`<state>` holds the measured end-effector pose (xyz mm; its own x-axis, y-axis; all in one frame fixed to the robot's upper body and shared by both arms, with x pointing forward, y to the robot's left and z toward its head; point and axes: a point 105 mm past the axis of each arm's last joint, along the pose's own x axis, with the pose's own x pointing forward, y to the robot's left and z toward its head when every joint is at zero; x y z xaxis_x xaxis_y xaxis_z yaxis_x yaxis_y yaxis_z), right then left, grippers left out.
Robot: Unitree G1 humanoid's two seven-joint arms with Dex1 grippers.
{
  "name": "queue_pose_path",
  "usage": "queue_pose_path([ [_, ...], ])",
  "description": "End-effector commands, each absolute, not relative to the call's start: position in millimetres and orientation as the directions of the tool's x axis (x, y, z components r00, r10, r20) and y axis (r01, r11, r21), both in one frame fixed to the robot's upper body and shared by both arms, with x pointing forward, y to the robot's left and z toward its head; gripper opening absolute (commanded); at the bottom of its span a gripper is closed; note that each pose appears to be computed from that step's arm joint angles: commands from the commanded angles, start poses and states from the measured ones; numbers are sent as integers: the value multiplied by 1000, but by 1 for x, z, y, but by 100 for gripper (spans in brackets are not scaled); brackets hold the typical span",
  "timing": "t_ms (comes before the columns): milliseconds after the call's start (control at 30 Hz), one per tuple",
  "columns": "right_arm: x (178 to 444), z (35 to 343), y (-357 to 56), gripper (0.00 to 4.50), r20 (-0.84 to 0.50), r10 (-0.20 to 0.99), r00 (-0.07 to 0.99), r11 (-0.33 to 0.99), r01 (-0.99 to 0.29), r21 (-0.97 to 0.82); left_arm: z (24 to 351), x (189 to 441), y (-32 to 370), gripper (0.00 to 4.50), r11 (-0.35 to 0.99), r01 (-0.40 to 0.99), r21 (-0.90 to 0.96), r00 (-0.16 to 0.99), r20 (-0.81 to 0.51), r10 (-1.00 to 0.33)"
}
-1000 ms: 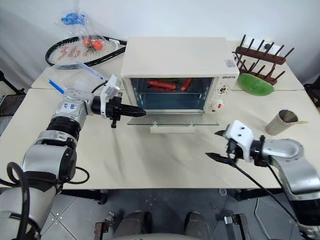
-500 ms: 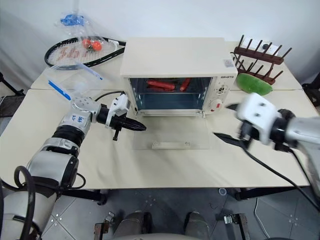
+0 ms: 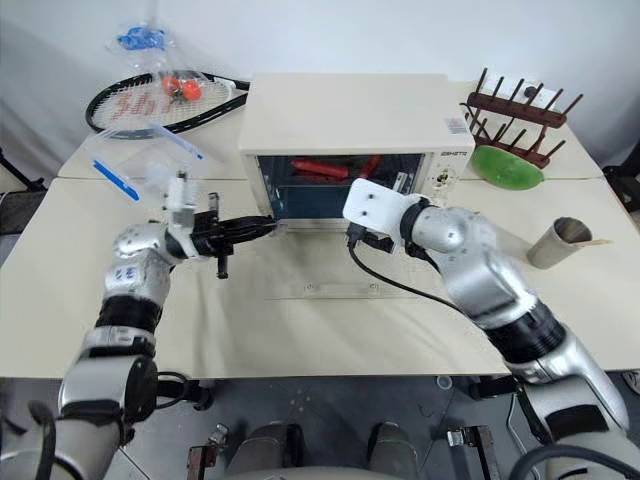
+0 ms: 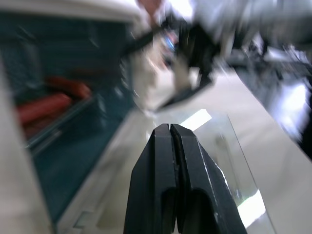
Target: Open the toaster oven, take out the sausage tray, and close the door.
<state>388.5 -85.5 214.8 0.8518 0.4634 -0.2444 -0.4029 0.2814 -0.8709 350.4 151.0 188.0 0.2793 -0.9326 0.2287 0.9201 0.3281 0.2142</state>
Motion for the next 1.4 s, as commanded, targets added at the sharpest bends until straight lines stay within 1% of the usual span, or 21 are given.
queue_pose_path([
  [33,399,223,-65,450,-189,471,862,216,-320,-922,193,338,158,4,420,883,208,356,284,-890],
  [200,417,212,-52,450,-205,440,874,140,-293,-946,192,320,165,4,532,831,161,461,337,-821],
  [333,426,212,-49,450,-201,417,886,112,-270,-956,196,308,172,4,585,801,125,510,369,-777],
  [500,435,206,-50,450,-218,382,898,88,-270,-959,189,300,177,4,616,780,106,554,340,-760],
  [567,435,206,-46,450,-217,392,894,85,-270,-959,191,299,176,4,620,778,103,555,348,-755],
  [633,438,203,-48,450,-227,373,899,71,-272,-960,194,300,177,4,625,774,100,558,358,-749],
  [733,439,203,-48,398,-220,368,903,76,-266,-961,195,299,177,0,625,775,93,558,363,-746],
  [800,441,203,-51,334,-223,349,910,76,-264,-961,195,299,177,0,618,782,82,553,367,-748],
  [833,441,203,-52,292,-220,342,914,79,-261,-962,195,299,177,0,616,784,76,553,367,-748],
  [967,445,207,-55,168,-194,310,931,91,-232,-968,196,301,179,0,620,782,70,557,368,-745],
  [1133,446,212,-51,2,-162,326,931,101,-205,-974,198,305,178,0,623,778,75,559,370,-742],
  [1333,449,216,-53,2,-136,325,936,82,-171,-982,198,307,178,0,623,779,69,560,368,-742],
  [1400,448,217,-51,2,-125,334,934,80,-160,-984,196,306,179,0,604,797,22,558,358,-749],
])
